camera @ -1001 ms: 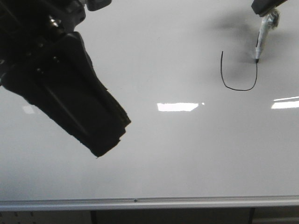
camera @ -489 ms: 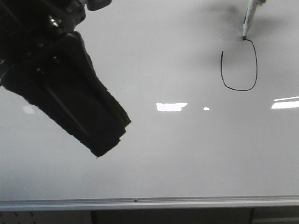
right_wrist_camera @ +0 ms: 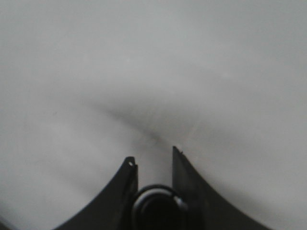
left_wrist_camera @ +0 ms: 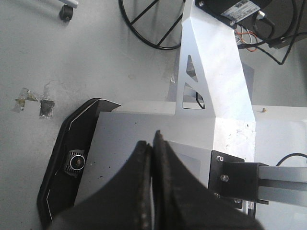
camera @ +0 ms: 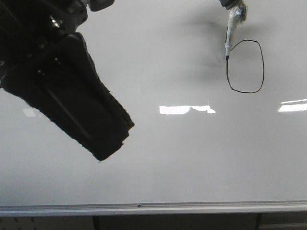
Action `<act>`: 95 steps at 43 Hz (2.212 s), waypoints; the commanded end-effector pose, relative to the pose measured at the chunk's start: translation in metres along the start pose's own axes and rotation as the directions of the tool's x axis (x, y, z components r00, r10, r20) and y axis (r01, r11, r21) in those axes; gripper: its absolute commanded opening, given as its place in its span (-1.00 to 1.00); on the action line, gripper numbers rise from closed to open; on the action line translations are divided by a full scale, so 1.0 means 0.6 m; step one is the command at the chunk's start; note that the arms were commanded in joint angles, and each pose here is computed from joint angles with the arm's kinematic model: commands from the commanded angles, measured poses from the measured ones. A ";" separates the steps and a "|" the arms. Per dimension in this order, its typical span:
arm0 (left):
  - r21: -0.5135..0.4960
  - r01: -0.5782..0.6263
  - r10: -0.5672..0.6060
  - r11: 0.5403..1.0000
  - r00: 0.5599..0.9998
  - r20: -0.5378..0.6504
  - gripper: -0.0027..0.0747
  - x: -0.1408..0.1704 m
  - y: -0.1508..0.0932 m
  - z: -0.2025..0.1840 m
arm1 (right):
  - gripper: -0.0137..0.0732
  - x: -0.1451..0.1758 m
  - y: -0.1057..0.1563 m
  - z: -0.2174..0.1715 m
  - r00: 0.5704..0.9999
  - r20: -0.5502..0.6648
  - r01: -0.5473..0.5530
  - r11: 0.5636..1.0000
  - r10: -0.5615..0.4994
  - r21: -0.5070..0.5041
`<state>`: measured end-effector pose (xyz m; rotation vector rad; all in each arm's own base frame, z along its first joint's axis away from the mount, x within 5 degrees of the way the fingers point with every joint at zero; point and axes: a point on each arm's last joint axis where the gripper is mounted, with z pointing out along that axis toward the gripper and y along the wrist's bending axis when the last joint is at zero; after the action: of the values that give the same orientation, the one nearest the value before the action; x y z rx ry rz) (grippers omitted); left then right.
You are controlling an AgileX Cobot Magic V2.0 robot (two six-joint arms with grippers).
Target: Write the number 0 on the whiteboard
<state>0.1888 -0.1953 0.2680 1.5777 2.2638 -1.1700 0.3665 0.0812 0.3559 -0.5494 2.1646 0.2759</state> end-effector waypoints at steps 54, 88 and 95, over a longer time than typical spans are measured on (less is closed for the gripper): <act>0.148 -0.016 -0.031 0.989 0.950 0.311 0.28 -0.055 -0.044 -0.027 | -0.84 0.146 0.224 -0.132 0.963 -0.259 -0.258 0.565 0.079 -0.783; 0.208 -0.056 -0.012 0.977 0.950 0.312 -0.98 -0.054 -0.054 -0.029 | -0.84 0.128 0.223 -0.130 0.964 -0.199 -0.265 0.552 0.177 -0.791; 0.205 -0.058 -0.009 0.977 0.951 0.310 -0.98 -0.054 -0.054 -0.029 | -0.82 0.127 0.221 -0.128 0.963 -0.190 -0.267 0.562 0.192 -0.783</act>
<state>0.1902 -0.2119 0.2892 1.3372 2.0911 -1.4771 0.2132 0.1447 0.3208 -0.8132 2.2056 1.3916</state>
